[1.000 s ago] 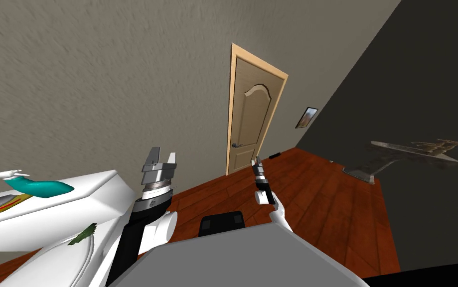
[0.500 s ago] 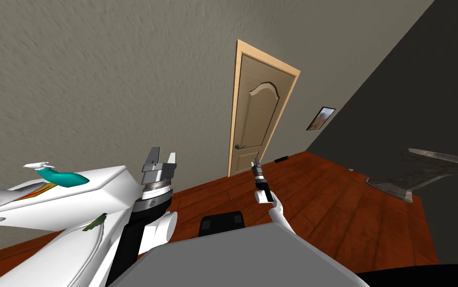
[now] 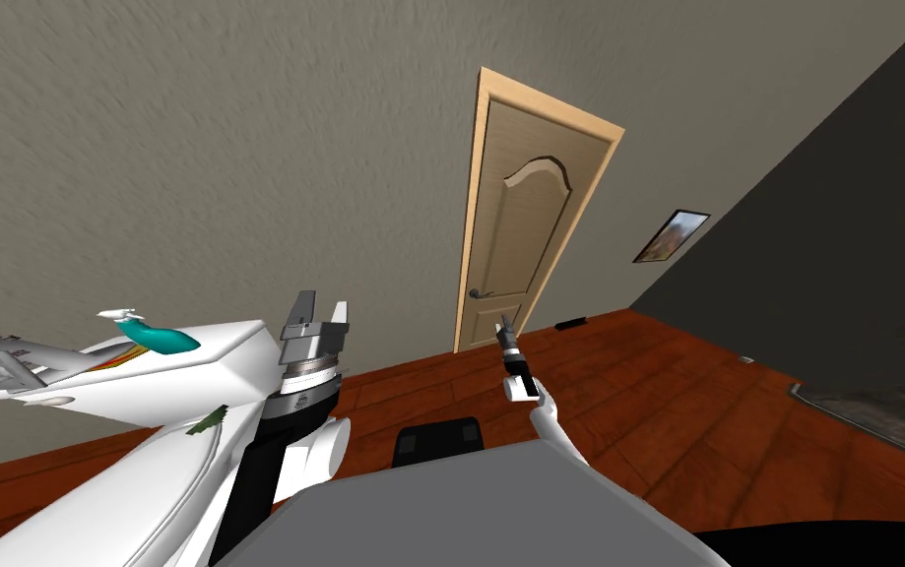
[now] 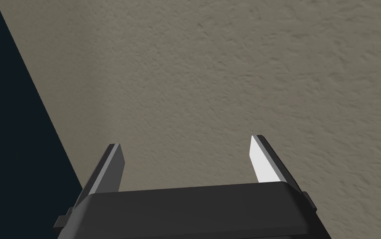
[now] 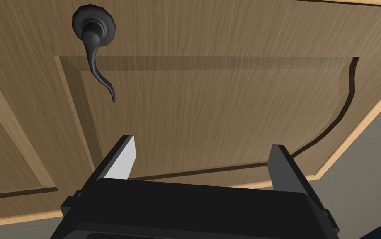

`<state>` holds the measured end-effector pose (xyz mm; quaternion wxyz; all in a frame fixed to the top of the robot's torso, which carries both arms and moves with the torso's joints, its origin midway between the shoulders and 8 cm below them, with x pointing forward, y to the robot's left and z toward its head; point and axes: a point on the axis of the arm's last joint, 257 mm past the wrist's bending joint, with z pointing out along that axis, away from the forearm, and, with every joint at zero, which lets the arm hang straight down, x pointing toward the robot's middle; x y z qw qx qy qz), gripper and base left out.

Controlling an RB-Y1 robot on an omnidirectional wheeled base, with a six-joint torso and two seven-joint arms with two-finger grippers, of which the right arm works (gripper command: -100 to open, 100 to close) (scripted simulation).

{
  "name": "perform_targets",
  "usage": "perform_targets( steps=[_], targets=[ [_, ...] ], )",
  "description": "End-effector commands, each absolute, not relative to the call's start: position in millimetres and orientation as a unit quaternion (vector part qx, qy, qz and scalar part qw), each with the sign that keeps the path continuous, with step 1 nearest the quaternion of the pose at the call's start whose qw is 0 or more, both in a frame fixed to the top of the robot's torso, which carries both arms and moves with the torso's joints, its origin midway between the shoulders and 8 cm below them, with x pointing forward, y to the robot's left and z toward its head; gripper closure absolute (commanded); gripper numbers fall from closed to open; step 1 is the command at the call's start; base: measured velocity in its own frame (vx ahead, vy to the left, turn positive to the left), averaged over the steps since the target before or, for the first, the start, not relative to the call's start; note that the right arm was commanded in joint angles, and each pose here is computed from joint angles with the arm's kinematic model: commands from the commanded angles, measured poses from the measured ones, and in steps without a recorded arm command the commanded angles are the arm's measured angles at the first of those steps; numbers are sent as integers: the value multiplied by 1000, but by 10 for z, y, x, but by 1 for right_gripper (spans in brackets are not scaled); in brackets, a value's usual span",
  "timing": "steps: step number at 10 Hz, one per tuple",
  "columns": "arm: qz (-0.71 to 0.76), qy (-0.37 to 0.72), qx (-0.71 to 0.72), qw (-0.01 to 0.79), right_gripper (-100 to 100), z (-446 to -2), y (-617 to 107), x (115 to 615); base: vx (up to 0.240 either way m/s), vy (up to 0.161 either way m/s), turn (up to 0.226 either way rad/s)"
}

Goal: Pull the door open

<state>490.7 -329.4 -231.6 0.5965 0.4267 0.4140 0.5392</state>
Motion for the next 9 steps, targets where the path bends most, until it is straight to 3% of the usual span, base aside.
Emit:
perform_targets(
  steps=[1, 9],
  targets=[
    [532, 421, 434, 593, -100, -2435, -3353, 4937, 70, -89, 150],
    [500, 448, 462, 580, -100, -2862, -3544, 5028, 45, -68, 126]
  ],
)
